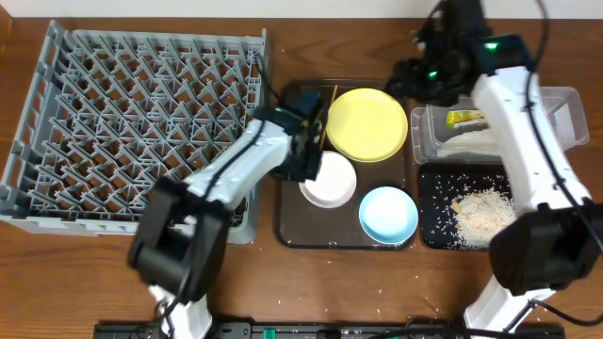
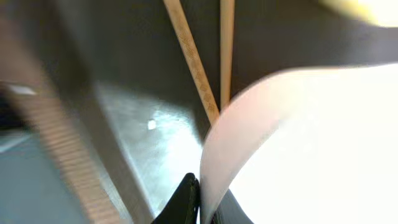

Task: Sort waste into correct bins and load items into the dishwasher
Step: 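Grasp pink bowl with left gripper and lift toward rack, then set pink bowl upright in back of dish rack with left gripper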

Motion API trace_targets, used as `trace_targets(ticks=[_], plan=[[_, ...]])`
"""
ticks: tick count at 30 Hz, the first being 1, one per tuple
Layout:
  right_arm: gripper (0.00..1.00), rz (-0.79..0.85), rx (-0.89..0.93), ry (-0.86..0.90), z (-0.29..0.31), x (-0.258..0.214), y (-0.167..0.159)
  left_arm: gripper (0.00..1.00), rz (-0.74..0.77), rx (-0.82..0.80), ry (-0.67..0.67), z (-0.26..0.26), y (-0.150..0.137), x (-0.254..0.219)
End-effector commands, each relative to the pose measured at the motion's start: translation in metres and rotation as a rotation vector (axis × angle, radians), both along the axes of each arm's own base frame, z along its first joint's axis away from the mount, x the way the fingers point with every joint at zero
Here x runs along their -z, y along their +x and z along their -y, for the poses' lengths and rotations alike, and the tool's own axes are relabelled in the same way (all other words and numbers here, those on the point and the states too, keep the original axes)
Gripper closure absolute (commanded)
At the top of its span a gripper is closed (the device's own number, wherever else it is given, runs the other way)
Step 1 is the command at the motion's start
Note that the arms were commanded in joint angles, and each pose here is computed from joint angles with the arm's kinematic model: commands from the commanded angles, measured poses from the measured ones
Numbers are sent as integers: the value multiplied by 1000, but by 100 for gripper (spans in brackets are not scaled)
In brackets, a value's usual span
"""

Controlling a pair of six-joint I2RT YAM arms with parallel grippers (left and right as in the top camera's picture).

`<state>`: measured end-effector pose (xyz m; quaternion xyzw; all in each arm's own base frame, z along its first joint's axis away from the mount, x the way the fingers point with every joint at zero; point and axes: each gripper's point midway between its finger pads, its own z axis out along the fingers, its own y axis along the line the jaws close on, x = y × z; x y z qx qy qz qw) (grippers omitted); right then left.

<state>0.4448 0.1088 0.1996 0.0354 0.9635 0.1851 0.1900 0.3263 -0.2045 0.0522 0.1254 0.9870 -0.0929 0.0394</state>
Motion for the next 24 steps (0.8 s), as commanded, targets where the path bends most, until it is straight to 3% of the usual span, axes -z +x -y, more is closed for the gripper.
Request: trace_targets(ticks=[1, 8, 11, 18, 24], plan=[[1, 142, 82, 60, 36, -57, 7, 93, 139, -42, -69, -8, 13, -57], [1, 142, 152, 54, 68, -58, 8, 93, 209, -62, -103, -16, 15, -87], [1, 142, 152, 54, 68, -58, 9, 93, 280, -117, -86, -39, 34, -104], [1, 142, 152, 54, 68, -58, 9, 93, 615, -423, 240, -158, 92, -162], [1, 142, 152, 54, 68, -58, 9, 93, 844, -674, 553, -237, 117, -200]])
